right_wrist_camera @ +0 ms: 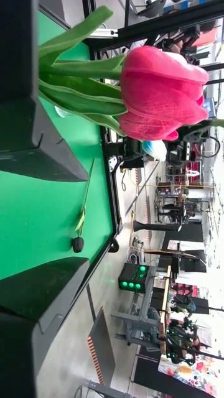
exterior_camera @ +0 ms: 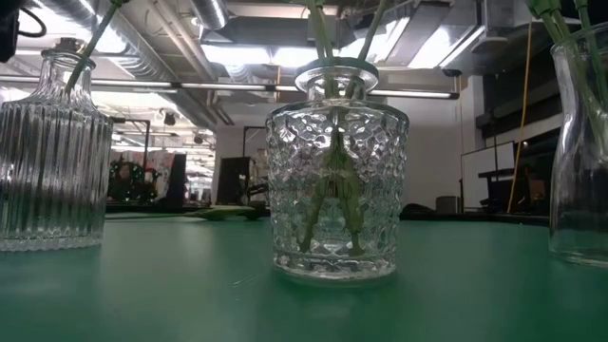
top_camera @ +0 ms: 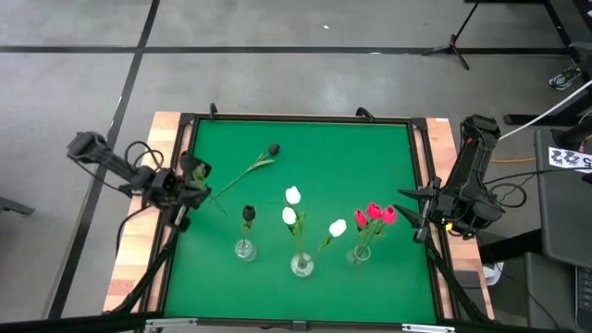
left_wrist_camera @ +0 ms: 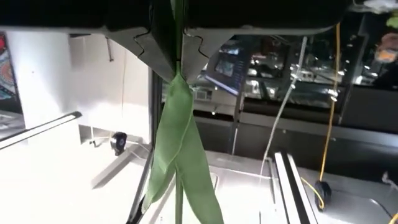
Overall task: Sort flowers into vase by color
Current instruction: Put the left black tulip into the left transparent vase
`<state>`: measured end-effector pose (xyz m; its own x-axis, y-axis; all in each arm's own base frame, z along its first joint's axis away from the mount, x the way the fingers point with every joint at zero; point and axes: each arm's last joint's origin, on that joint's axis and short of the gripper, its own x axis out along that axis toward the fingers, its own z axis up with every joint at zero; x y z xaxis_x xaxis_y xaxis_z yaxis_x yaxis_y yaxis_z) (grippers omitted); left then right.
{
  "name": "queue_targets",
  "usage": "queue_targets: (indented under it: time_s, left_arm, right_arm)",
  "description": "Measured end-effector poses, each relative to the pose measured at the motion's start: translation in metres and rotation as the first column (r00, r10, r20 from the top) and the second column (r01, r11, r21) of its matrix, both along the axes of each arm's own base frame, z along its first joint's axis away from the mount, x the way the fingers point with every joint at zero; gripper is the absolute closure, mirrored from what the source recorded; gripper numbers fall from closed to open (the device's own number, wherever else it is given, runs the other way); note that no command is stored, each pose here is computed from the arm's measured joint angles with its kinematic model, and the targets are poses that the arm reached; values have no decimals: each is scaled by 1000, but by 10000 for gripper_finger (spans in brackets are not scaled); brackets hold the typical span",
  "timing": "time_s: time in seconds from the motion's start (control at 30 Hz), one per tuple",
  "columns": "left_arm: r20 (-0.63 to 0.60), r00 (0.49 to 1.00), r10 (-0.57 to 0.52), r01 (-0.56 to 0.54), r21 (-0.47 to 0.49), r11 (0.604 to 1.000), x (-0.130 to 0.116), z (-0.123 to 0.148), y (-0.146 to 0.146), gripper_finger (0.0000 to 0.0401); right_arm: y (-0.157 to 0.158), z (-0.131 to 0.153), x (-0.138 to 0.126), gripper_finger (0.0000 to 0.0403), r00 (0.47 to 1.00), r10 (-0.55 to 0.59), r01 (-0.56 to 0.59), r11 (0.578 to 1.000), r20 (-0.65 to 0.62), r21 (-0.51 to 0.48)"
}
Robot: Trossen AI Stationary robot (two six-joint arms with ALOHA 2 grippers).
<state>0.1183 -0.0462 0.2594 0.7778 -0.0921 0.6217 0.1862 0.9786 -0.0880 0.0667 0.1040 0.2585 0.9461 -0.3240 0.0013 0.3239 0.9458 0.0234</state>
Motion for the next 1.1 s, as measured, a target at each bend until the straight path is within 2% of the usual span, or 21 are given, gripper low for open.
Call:
queue_targets:
  time_s: [0.33, 0.5, 0.73, 1.1]
  left_arm:
    - [8, 999, -31, 32, -32, 999, 12, -13, -32, 401]
    - [-82, 996, -18, 13, -58, 998, 30, -18, -43, 401]
    - [-109, 994, -22, 15, -61, 998, 47, -15, -55, 401]
    - [-174, 982, -79, 60, -110, 992, 52, -25, -70, 401]
  right_arm:
    - [0, 0, 0, 194, 1000, 0, 0, 1000, -1, -3]
    - [0, 0, 0, 194, 1000, 4, -4, 1000, 0, -5]
    - [1, -1, 0, 194, 1000, 14, -14, 1000, -4, -25]
    - [1, -2, 0, 194, 1000, 15, -15, 1000, -5, -28]
